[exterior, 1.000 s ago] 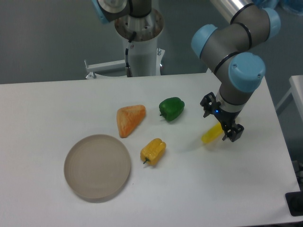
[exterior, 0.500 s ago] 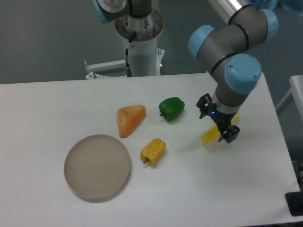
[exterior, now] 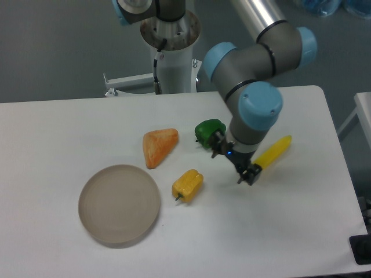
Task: Pick up the yellow pepper from the table
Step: 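Move the gripper over the yellow bell pepper and lower it, then close the gripper around the yellow bell pepper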
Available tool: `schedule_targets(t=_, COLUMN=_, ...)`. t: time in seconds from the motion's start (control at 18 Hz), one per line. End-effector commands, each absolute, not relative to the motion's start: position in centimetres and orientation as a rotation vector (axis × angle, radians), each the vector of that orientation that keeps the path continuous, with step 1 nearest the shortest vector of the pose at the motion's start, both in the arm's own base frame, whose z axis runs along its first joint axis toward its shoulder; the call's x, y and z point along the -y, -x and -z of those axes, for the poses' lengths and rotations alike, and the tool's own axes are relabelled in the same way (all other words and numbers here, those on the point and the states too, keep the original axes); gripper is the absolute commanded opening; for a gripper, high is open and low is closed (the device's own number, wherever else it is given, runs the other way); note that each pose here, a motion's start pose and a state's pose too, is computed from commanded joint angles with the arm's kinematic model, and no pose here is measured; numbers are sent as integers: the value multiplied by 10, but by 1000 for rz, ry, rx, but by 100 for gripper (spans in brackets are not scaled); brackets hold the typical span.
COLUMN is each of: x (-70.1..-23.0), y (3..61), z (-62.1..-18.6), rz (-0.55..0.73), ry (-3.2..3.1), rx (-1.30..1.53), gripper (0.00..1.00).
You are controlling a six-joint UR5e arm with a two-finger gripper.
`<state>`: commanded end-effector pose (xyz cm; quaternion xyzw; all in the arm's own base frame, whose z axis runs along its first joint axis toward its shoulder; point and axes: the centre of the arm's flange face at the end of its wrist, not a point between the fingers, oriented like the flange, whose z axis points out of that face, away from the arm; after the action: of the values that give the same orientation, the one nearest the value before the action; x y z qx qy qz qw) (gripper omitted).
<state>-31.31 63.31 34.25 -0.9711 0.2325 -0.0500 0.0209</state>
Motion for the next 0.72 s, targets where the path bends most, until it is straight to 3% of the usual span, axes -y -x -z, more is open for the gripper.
schedule_targets(t=0.33, x=-639, y=286, z=-302, rz=80, ry=3001, rx=-608, gripper=100)
schedule_targets(t=0.72, x=-638, y=271, z=-281, rz=120, ry=3034, rx=-566, gripper=100)
